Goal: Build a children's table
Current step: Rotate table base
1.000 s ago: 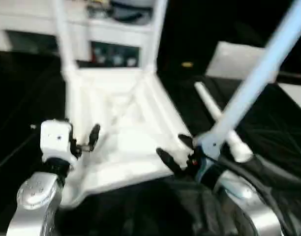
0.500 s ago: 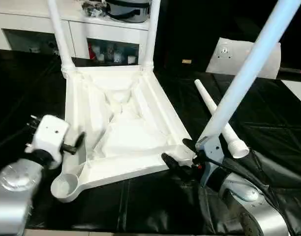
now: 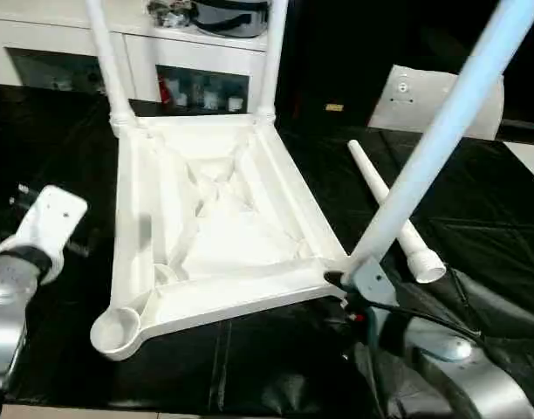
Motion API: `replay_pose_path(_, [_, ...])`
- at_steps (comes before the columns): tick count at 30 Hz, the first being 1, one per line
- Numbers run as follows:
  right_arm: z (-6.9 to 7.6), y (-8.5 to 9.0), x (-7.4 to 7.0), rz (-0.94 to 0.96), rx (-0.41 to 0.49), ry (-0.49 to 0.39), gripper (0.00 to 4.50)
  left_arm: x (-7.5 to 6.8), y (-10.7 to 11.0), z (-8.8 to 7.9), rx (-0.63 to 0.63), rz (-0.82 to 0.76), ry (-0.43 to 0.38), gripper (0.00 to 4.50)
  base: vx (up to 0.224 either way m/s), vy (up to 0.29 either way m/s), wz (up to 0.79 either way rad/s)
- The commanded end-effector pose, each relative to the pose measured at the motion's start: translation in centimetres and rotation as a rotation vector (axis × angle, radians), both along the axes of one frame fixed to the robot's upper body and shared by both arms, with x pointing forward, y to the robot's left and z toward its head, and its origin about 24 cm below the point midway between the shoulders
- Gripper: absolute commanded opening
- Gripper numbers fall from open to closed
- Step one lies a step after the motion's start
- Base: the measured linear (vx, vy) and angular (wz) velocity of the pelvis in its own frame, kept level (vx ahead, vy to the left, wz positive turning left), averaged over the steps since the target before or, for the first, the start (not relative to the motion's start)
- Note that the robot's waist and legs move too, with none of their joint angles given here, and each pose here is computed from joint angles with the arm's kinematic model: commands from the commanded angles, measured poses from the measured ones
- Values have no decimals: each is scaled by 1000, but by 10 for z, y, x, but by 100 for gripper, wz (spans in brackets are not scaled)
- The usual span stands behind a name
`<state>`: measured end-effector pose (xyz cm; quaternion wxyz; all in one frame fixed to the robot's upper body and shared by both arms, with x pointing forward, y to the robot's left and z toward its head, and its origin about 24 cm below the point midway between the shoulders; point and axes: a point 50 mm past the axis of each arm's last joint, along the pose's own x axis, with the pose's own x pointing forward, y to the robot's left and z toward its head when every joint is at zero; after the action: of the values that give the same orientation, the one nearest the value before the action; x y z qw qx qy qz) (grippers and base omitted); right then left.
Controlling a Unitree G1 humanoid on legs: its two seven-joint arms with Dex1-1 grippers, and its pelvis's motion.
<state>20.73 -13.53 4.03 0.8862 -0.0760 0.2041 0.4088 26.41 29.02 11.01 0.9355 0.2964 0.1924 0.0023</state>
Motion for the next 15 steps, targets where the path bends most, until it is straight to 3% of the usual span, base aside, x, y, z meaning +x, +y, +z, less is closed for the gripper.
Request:
replay_pose_path(1, [-2,-5,-1,10,-34,14,450,5,-7,7,-42,-66,-35,440,0,0,0])
replay_pose_path(2, [-2,-5,-1,10,-34,14,450,5,-7,7,-42,-66,-35,440,0,0,0])
replay_pose_path(5, [-19,-12,-2,13,-62,53,450,9,-14,10,-52,-188,-5,440,0,0,0])
replay_pose_path(8, [-32,-13,0,13,-73,73,450,6,-17,3,-61,-286,116,405,0,0,0])
replay_pose_path(15, [-63,11,23,-28,-104,90,450,7,-27,-11,-72,-463,290,361,-7,0,-1])
